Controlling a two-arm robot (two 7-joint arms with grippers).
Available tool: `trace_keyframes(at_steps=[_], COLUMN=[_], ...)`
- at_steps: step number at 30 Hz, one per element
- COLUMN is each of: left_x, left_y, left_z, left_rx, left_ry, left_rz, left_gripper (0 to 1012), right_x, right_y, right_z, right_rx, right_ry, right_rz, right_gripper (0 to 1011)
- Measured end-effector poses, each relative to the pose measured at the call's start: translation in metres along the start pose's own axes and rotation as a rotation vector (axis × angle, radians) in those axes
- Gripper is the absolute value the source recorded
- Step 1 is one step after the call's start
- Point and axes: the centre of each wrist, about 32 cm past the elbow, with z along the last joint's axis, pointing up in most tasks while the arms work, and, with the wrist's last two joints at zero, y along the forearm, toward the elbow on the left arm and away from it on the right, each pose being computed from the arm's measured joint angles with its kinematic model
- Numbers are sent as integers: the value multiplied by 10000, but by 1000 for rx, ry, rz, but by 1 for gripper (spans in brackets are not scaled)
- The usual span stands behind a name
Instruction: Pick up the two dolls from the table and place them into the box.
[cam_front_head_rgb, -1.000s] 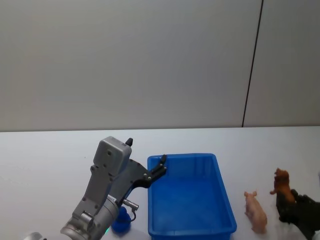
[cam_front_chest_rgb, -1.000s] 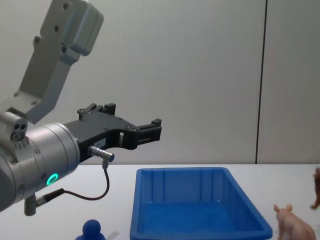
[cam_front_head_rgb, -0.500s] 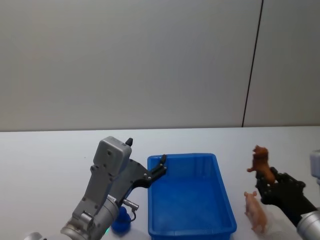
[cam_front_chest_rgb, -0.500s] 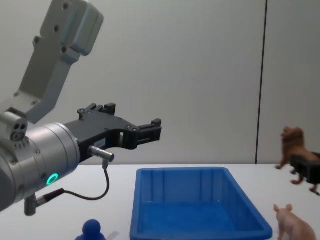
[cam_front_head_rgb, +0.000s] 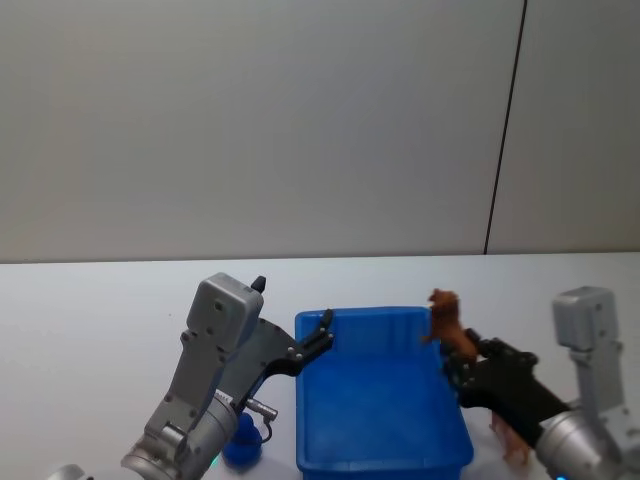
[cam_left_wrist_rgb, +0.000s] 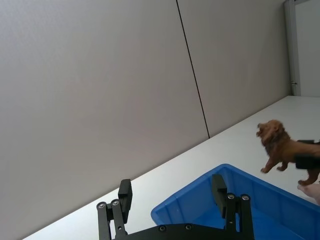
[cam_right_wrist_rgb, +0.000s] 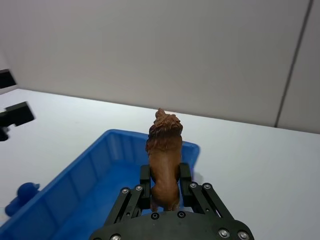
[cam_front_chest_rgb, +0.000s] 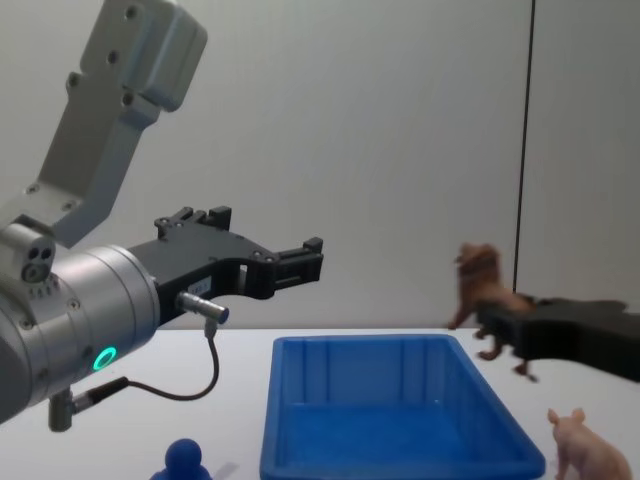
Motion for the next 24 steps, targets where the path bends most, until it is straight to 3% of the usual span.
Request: trace_keyframes(at_steps=[5,15,23,24], left_x=[0,0,0,0], left_y=[0,0,0,0], left_z=[0,0,0,0], left_rx=[0,0,0,0], left_ry=[0,0,0,0], left_rz=[0,0,0,0], left_gripper=[1001,1001,1001,1001], right_x=[-59,-146,-143,-130], right_y=[80,197,199,179], right_z=[-25,-69,-80,-87], right_rx=[-13,-34,-38,-37], right_ry=[-1,-3,-7,-9], right_rz=[42,86,60,38], right_gripper=[371,709,925,995])
